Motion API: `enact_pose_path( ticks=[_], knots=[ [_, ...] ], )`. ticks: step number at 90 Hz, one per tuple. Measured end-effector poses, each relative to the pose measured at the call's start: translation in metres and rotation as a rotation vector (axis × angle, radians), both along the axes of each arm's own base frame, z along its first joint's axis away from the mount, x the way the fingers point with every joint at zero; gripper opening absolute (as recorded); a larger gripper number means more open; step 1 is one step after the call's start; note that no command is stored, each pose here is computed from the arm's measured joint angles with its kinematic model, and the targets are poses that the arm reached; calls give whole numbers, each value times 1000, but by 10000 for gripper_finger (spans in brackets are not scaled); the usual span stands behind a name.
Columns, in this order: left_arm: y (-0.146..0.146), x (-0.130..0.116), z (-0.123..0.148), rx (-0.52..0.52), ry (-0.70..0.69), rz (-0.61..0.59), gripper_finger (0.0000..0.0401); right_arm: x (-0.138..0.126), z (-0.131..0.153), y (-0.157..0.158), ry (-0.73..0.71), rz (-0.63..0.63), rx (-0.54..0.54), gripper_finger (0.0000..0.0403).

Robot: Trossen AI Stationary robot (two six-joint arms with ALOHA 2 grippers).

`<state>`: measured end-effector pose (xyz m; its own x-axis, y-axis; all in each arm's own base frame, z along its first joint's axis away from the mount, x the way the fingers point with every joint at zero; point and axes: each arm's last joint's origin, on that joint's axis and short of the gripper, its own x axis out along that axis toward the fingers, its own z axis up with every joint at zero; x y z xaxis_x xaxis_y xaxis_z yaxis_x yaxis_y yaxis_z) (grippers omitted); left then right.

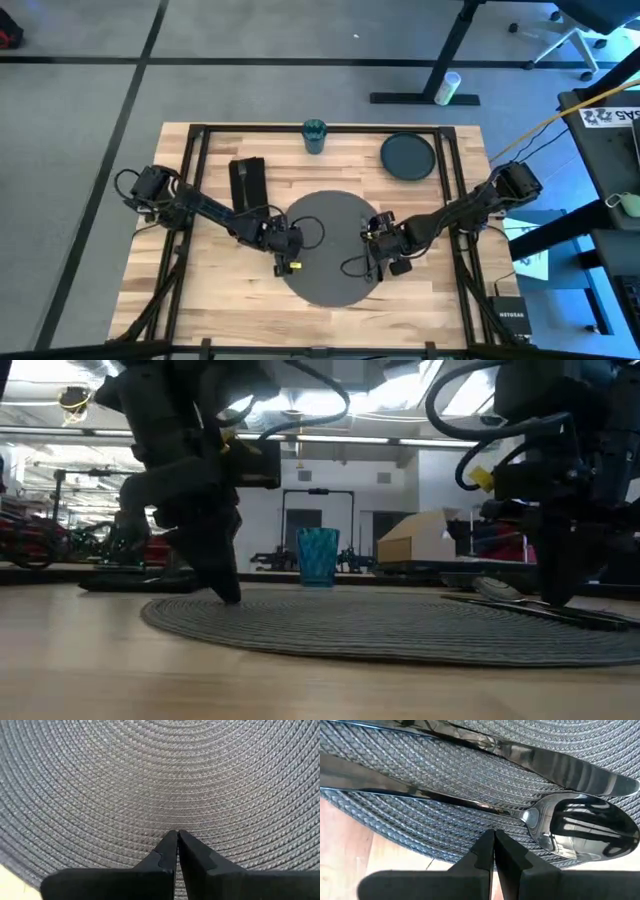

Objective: Set table place
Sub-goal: Adjust the black table mat

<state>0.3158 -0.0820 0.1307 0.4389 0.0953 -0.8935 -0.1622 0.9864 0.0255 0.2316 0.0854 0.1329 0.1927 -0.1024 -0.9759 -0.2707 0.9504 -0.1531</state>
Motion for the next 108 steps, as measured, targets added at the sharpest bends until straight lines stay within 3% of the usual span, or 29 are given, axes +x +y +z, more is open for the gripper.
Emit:
enact_pose_path(
  ticks=[45,108],
  knots=[
    [2,-4,7,29,-4,-9,0,0,2,0,-10,-7,-1,0],
    [18,-6,9,131,45,-14,0,-19,36,-9,-60,-65,-32,0]
  ],
)
